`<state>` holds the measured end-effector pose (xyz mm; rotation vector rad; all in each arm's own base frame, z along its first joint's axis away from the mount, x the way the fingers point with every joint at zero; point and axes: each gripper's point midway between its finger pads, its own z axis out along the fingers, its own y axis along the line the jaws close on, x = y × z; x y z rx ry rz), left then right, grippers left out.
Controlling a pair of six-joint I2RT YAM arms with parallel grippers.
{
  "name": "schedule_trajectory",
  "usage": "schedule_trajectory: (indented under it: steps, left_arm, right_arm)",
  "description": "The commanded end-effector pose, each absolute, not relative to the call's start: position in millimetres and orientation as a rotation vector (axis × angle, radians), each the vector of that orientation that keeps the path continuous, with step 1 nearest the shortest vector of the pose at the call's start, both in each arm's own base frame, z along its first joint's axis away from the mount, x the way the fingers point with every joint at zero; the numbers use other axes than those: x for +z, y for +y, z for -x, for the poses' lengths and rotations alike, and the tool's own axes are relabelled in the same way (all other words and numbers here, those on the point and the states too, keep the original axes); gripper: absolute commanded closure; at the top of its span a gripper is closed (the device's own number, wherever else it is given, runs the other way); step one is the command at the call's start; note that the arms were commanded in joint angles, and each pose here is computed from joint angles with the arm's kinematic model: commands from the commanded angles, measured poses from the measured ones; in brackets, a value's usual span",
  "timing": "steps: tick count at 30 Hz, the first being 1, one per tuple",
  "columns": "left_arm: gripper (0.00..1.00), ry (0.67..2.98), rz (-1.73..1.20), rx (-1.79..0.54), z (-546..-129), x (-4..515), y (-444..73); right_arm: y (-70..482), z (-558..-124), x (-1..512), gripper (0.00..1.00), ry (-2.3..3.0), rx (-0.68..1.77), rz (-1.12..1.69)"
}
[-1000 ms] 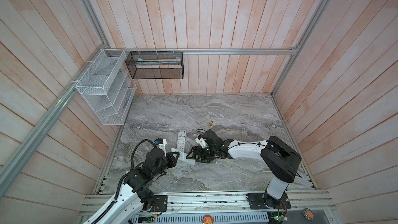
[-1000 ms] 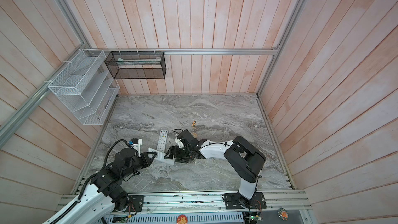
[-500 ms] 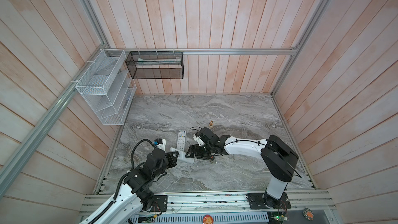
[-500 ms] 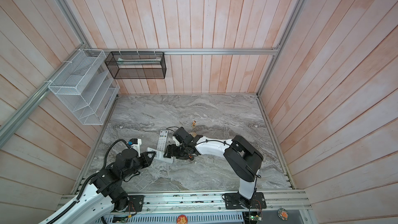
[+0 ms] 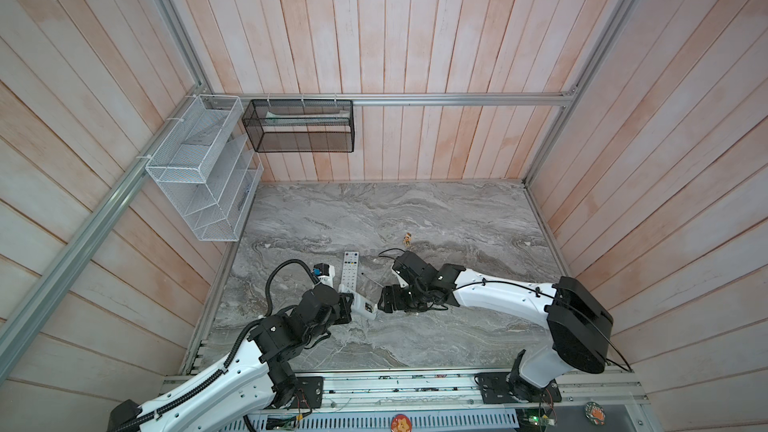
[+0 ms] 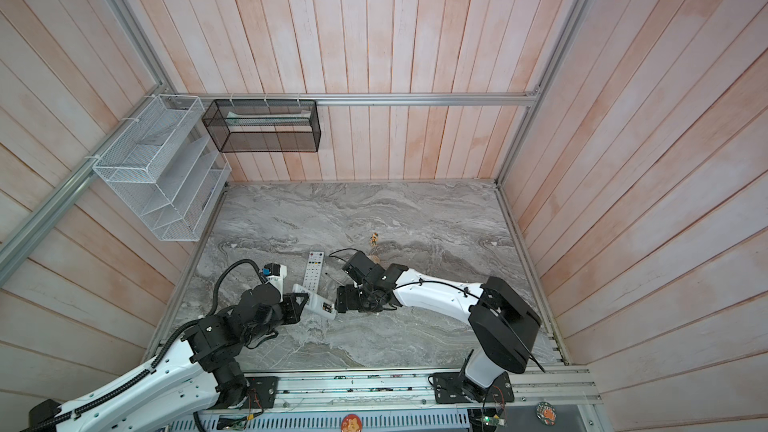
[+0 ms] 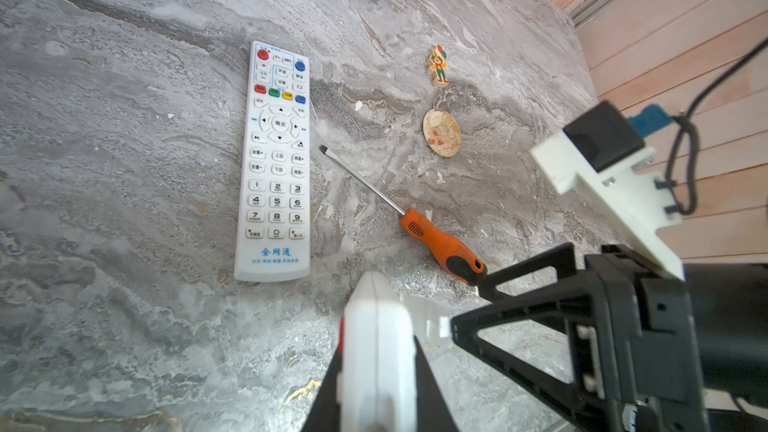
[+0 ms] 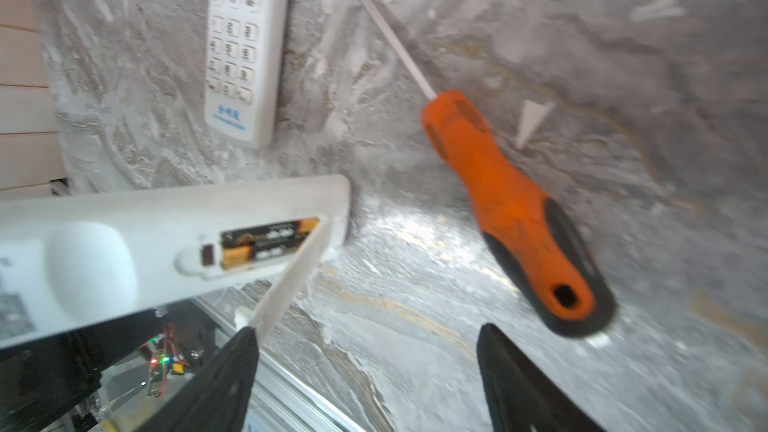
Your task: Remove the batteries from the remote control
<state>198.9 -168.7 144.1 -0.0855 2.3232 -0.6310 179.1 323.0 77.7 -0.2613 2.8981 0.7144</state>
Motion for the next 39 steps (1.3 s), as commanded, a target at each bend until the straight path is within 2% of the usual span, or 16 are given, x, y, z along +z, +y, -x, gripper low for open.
schedule_trajectory:
  steps: [1,8,17,23,39]
  left_arm:
    - [1.0,2.282,0.095,-0.571,-206.8,155.1,-164.9]
    - [1.0,2.274,0.096,-0.585,-207.4,157.0,-166.8]
    - [1.0,2.281,0.086,-0.59,-203.8,157.7,-165.1]
    - [1.0,2.285,0.089,-0.609,-202.8,154.9,-167.4]
    - [1.0,2.294,0.074,-0.625,-201.0,150.6,-170.5]
  right_arm:
    - [284.2,-169.9,64.5,0.15,2.962,0.519,0.226]
    - [299.7,-184.9,112.5,0.08,2.773,0.797,0.206]
    - [322.4,-182.2,126.2,0.08,2.644,1.086,0.427]
    - [351.5,-168.8,115.1,0.18,2.684,1.274,0.466]
    - [379.2,-177.7,81.7,0.48,2.778,1.283,0.435]
